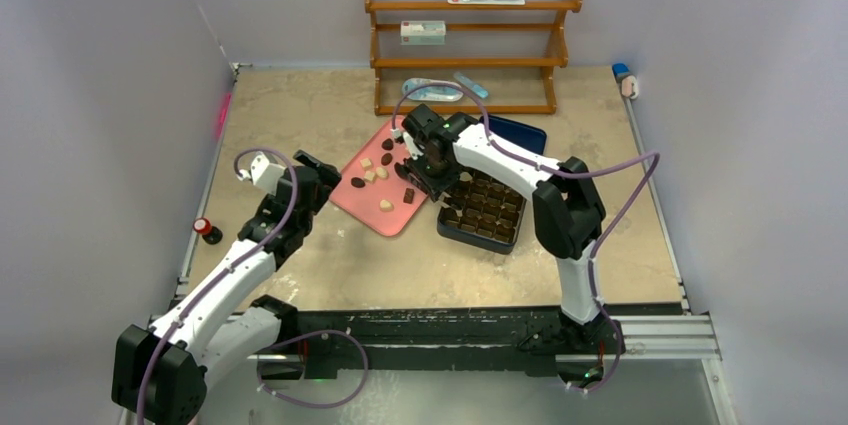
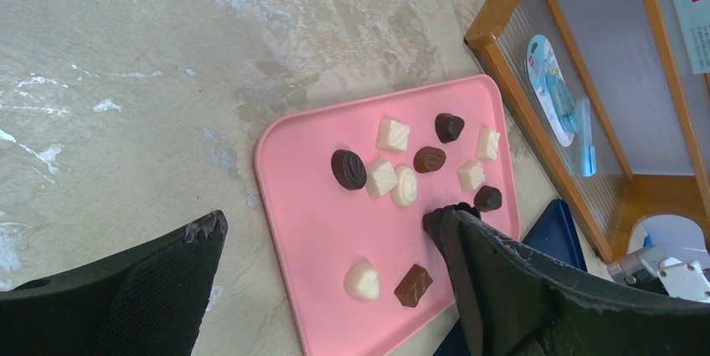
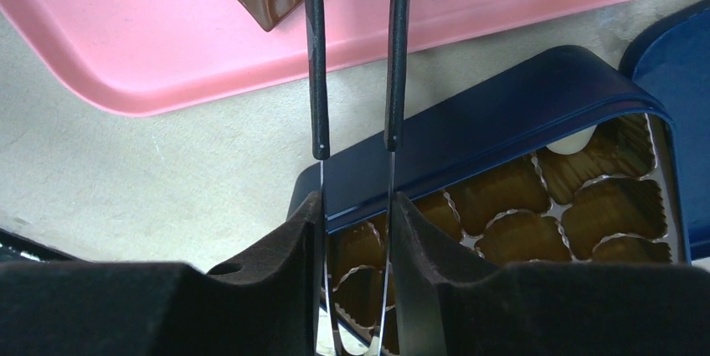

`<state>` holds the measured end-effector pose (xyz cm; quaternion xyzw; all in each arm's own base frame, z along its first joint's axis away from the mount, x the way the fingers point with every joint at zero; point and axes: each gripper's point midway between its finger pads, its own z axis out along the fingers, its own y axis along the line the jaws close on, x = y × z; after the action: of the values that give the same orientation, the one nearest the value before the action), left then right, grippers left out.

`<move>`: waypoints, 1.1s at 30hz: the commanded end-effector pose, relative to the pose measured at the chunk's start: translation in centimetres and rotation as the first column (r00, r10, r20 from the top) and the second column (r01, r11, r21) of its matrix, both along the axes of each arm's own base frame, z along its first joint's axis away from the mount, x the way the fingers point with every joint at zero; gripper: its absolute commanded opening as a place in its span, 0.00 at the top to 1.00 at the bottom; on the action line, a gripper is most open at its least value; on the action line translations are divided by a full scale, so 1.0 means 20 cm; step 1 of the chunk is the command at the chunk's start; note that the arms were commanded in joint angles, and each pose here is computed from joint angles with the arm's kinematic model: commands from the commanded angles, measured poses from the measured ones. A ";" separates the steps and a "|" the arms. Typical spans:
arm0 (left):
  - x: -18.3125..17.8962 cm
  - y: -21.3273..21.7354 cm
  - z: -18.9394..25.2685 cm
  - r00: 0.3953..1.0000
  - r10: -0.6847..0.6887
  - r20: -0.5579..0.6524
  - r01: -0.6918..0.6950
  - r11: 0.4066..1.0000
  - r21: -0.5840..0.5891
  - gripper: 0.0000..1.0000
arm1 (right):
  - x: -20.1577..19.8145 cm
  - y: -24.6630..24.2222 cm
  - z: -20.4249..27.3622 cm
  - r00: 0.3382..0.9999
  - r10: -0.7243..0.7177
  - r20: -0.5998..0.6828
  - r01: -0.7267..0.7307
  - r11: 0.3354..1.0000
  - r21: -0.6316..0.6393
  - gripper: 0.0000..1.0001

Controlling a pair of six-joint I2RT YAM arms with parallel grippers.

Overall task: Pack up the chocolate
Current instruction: Pick up the fake chocolate from the plate.

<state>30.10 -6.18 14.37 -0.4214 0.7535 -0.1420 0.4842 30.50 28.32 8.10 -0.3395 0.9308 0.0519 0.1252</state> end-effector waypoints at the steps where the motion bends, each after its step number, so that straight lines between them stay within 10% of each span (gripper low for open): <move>1: 0.00 0.01 0.03 1.000 0.003 0.020 -0.003 1.000 -0.015 0.00 | 0.03 -0.01 0.17 0.996 -0.006 0.086 0.002 0.999 0.049 1.00; 33: -0.02 0.00 0.02 1.000 -0.010 0.000 0.010 1.000 -0.004 0.00 | -0.18 -0.27 0.46 0.962 -0.167 0.218 0.136 0.979 0.151 1.00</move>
<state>29.79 -6.28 14.32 -0.4193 0.7573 -0.1441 0.4796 27.31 24.67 15.70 -0.2996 0.9247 0.0765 0.2219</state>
